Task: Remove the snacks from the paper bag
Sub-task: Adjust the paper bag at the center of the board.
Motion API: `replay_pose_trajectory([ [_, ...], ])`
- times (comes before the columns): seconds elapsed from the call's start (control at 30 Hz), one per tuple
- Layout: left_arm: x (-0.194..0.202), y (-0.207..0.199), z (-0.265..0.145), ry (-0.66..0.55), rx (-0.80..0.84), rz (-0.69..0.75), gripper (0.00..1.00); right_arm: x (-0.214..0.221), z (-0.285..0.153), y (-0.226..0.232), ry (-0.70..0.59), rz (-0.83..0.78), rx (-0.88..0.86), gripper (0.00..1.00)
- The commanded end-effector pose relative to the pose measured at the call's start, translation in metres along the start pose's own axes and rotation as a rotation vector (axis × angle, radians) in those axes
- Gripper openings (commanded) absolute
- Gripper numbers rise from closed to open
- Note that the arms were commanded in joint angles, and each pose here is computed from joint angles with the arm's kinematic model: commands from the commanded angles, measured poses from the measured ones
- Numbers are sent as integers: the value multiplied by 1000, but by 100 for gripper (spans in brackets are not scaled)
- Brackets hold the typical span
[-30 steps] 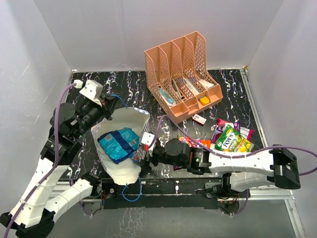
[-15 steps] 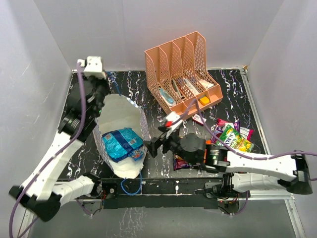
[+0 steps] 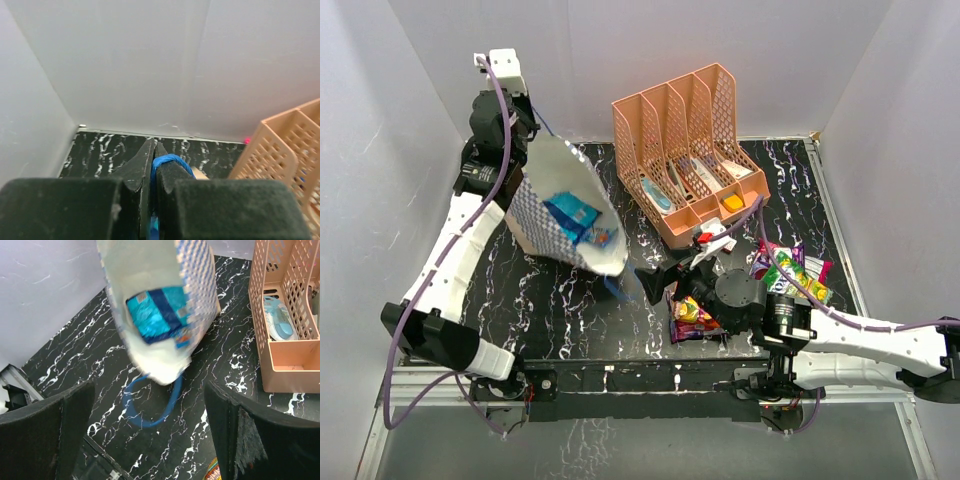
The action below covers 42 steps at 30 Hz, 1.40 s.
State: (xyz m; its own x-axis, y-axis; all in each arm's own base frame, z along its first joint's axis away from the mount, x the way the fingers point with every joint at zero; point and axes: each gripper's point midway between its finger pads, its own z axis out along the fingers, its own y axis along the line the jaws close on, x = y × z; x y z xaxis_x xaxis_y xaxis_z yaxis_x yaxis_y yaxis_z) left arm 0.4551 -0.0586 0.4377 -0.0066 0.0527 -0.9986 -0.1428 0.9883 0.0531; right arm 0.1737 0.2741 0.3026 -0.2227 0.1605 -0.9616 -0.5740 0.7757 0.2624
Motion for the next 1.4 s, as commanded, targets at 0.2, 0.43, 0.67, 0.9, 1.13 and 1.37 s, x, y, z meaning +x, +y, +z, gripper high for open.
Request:
replay_pose_trajectory([
  [0.2,-27,-56,-140,-212,624,-110,0,-2,13,19,23,-37,-45,94],
  [0.43,18,-66,-213,-174,814,-78,0,9,19,31,42,-141,-123,92],
  [0.67,57,-66,-244,-75,887,-38,0,31,33,67,19,-570,-389,85],
  [0.9,68,-70,-255,-46,921,-67,0,53,55,95,-16,-978,-563,84],
  [1.13,71,-77,-260,-26,955,-144,0,76,68,131,34,-995,-630,82],
  [1.37,71,-76,-261,-29,943,-177,0,110,66,162,75,-995,-654,75],
])
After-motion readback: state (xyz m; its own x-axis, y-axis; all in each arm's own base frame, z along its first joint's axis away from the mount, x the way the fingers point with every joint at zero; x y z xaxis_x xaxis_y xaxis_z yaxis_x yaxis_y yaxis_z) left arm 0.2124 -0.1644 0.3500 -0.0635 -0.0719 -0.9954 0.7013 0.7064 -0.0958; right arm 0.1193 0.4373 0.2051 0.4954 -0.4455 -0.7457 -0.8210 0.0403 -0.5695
